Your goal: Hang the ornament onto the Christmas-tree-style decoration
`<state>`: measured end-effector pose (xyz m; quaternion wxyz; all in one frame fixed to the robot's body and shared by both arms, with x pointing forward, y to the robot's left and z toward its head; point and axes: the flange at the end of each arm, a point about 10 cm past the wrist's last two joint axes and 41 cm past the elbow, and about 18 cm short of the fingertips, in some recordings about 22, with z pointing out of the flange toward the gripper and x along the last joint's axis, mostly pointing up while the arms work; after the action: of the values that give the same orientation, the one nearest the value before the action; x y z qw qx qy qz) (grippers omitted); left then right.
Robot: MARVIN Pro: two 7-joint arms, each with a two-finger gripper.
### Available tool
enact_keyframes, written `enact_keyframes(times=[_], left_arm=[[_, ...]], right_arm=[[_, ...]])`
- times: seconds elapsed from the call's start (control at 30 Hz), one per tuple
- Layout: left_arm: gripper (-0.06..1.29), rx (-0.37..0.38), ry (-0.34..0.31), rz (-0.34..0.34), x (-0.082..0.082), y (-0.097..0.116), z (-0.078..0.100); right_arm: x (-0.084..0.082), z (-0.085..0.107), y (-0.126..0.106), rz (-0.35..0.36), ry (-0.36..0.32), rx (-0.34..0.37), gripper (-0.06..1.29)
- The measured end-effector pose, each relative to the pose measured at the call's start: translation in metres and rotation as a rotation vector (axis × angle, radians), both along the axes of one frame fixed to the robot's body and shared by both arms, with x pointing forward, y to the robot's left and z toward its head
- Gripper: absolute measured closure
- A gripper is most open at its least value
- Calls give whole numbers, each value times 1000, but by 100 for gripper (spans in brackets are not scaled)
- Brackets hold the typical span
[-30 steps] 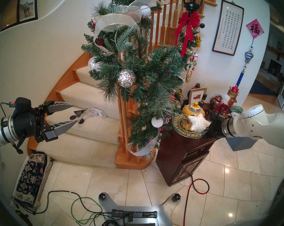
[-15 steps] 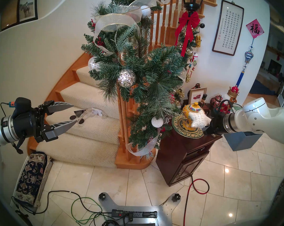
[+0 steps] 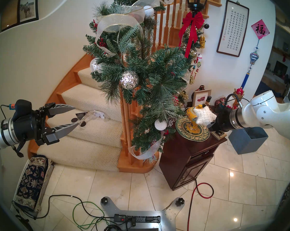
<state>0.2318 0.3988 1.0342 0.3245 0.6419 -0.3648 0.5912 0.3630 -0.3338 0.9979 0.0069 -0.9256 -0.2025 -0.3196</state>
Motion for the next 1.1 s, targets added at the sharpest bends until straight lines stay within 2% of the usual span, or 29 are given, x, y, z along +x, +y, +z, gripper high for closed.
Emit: enact_keyframes(times=[0.73, 1.1], left_arm=[[-3, 0, 0, 0, 0, 0, 0], [-3, 0, 0, 0, 0, 0, 0]], right_arm=[[5, 37, 1, -9, -22, 36, 127], [9, 65, 4, 0, -75, 68, 127]])
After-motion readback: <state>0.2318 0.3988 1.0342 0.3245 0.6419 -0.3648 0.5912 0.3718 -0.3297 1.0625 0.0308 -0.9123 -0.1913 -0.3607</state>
